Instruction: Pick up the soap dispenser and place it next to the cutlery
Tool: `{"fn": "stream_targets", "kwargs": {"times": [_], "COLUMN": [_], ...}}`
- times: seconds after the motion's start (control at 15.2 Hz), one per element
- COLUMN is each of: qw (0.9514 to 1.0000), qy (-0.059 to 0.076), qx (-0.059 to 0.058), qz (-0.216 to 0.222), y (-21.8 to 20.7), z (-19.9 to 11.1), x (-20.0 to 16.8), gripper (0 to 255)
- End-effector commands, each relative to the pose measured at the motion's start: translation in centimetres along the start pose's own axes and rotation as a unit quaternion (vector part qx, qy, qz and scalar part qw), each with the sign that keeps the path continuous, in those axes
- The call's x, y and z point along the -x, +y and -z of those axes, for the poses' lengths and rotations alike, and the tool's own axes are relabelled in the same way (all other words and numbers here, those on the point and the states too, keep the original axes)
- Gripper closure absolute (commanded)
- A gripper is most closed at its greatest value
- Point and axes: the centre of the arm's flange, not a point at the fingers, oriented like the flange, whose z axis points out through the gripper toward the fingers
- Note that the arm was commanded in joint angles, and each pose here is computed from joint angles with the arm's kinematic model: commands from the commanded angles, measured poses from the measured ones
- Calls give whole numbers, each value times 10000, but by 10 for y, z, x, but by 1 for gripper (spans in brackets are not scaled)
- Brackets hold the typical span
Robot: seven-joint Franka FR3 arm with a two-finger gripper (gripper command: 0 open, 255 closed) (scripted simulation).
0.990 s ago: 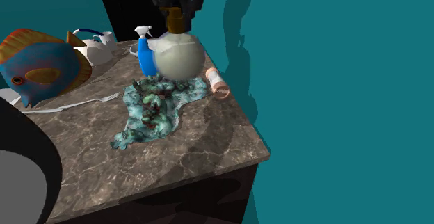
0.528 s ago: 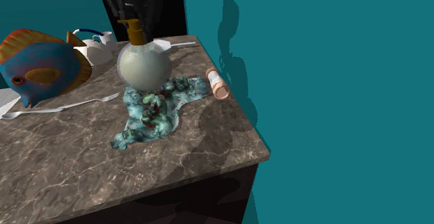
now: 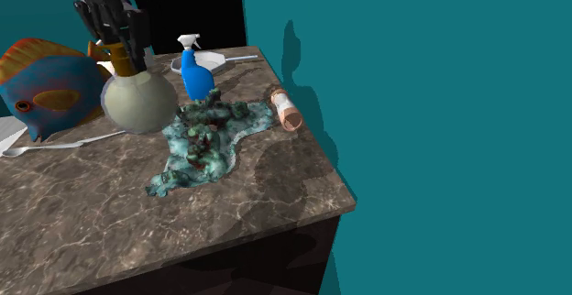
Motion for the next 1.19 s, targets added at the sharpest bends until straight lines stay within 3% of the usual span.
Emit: {"fn": "stream_targets", "kwargs": {"times": [0.0,1.12], "qw": [10000,10000], "qy": [2,2], "qx": [1,1], "qz": [-8,-8], "y": [-19,-203], "z": [-7,-71], "x": [15,128], "gripper": [255,255]}}
